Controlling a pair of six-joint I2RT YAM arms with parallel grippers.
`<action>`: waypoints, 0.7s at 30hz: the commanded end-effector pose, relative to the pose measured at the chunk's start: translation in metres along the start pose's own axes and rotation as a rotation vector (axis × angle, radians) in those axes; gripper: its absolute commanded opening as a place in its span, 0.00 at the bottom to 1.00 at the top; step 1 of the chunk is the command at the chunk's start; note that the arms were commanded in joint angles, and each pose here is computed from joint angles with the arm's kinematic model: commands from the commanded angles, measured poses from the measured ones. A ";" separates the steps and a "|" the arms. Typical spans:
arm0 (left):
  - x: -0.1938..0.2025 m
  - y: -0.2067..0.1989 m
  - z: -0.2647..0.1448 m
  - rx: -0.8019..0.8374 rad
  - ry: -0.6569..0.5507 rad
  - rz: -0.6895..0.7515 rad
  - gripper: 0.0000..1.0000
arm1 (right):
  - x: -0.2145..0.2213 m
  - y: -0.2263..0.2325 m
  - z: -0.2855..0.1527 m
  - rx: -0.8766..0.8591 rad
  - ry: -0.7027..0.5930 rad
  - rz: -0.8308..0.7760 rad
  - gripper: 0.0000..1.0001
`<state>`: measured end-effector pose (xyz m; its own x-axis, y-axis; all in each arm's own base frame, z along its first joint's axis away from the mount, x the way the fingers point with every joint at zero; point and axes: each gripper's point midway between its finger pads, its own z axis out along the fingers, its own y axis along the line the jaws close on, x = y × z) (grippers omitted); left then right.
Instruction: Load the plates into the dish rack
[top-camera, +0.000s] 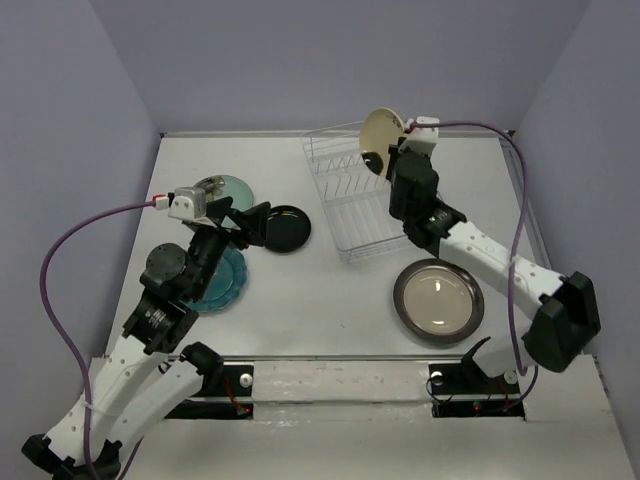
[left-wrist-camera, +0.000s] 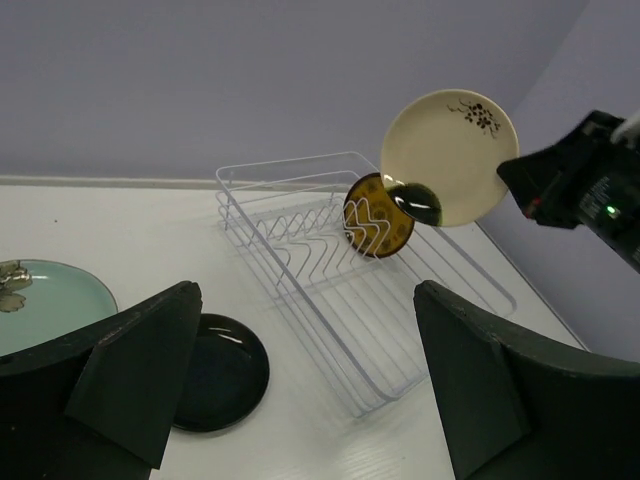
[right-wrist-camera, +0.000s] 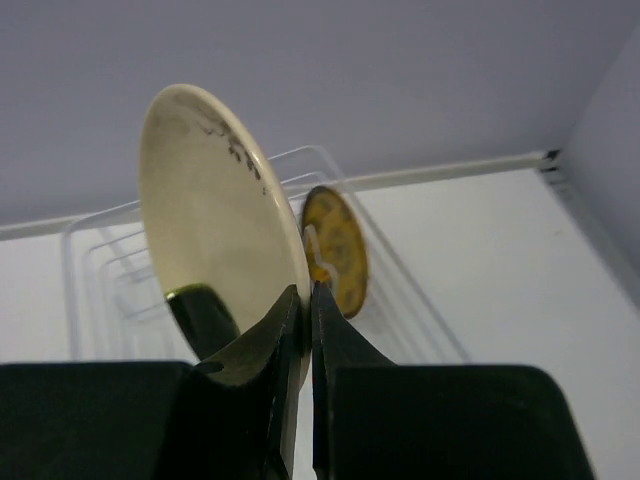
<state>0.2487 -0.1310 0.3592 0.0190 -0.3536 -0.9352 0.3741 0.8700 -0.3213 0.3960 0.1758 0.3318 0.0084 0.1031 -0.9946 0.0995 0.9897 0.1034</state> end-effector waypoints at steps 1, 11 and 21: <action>-0.007 -0.006 0.002 0.027 -0.026 0.004 0.99 | 0.000 -0.029 0.055 0.194 0.028 -0.338 0.07; -0.007 -0.012 0.002 0.061 -0.020 -0.010 0.99 | 0.017 -0.054 0.144 0.317 0.070 -0.513 0.07; 0.006 -0.025 0.007 0.124 0.035 -0.020 0.99 | 0.057 -0.065 0.157 0.303 0.137 -0.548 0.07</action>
<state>0.2467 -0.1431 0.3548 -0.0155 -0.3441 -0.9388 0.4240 0.8481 -0.3179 0.5413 0.1009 0.2492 -0.3085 -0.4119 -0.8574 0.3012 0.8127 -0.4988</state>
